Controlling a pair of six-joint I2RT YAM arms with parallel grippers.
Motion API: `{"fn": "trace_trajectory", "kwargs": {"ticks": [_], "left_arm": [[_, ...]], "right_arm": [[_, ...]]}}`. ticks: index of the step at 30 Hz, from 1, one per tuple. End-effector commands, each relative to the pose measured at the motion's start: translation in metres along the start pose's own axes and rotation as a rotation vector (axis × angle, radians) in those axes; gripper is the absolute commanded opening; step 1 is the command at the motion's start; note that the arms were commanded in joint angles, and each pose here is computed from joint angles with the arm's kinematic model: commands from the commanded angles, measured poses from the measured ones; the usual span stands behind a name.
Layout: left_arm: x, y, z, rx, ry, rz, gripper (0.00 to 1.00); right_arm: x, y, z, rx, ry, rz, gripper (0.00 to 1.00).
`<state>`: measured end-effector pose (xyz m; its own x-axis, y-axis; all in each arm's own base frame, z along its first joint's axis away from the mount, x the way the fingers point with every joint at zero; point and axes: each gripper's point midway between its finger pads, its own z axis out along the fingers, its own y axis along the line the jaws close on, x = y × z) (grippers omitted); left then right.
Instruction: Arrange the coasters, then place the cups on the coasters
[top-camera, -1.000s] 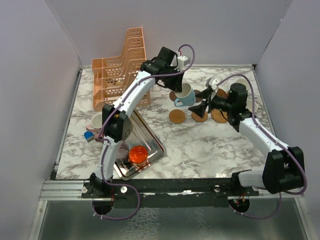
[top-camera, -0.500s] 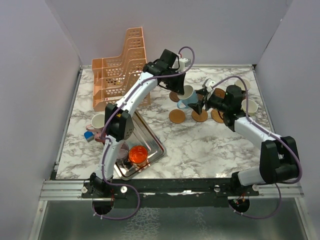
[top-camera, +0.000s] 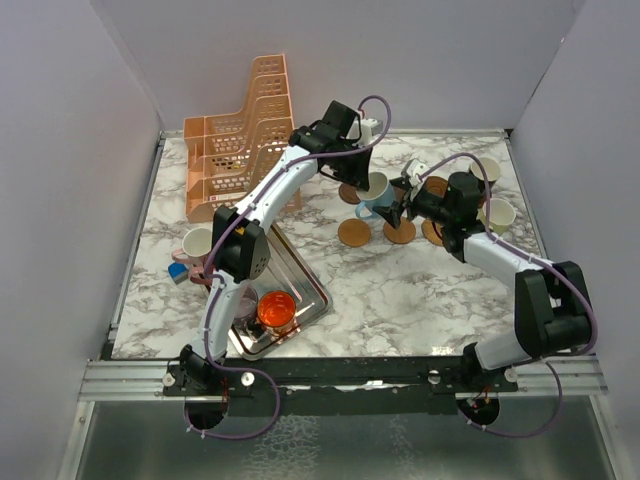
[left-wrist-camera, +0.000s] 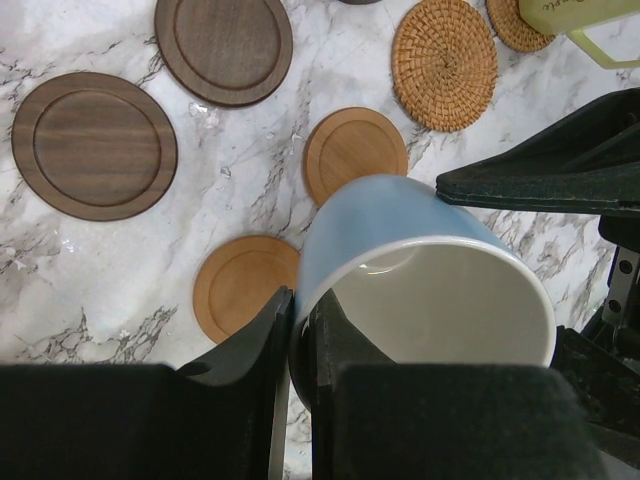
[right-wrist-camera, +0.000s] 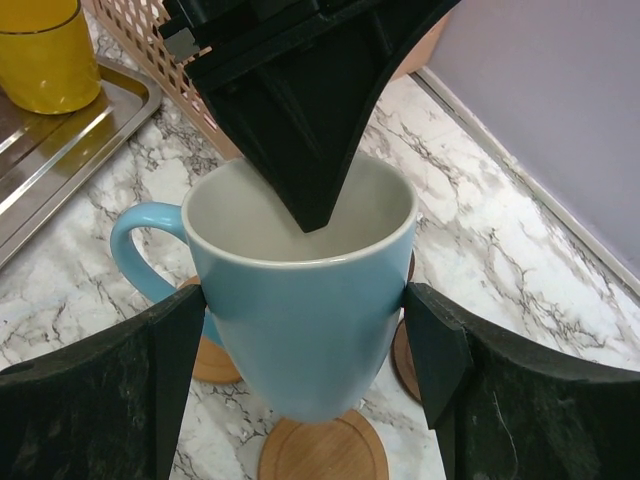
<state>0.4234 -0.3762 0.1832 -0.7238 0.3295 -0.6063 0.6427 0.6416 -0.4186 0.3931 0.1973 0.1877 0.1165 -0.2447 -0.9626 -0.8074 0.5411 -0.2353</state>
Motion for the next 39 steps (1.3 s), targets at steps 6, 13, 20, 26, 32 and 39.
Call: {"fn": "trace_trajectory", "kwargs": {"ticks": [6, 13, 20, 26, 32, 39], "left_arm": [[-0.023, -0.075, -0.013, 0.206, -0.078, 0.078, 0.0], [-0.025, -0.075, -0.018, 0.19, -0.091, 0.092, 0.0], [-0.026, -0.081, -0.024, 0.216, -0.097, 0.098, 0.0], [-0.025, -0.082, -0.024, 0.223, -0.095, 0.102, 0.0], [-0.026, -0.077, -0.023, 0.192, -0.101, 0.105, 0.0], [-0.03, -0.056, -0.024, 0.094, -0.12, 0.104, 0.0]], "right_arm": [[0.009, 0.027, 0.01, -0.117, -0.016, 0.023, 0.85], [0.0, 0.019, 0.005, -0.081, -0.004, 0.004, 0.85], [0.008, 0.021, 0.01, -0.095, 0.009, 0.044, 0.88], [0.011, 0.02, 0.015, -0.103, 0.018, 0.081, 0.99], [0.012, 0.015, 0.012, -0.06, 0.018, 0.057, 0.94], [0.005, 0.0, 0.004, 0.018, 0.049, 0.021, 1.0]]}}
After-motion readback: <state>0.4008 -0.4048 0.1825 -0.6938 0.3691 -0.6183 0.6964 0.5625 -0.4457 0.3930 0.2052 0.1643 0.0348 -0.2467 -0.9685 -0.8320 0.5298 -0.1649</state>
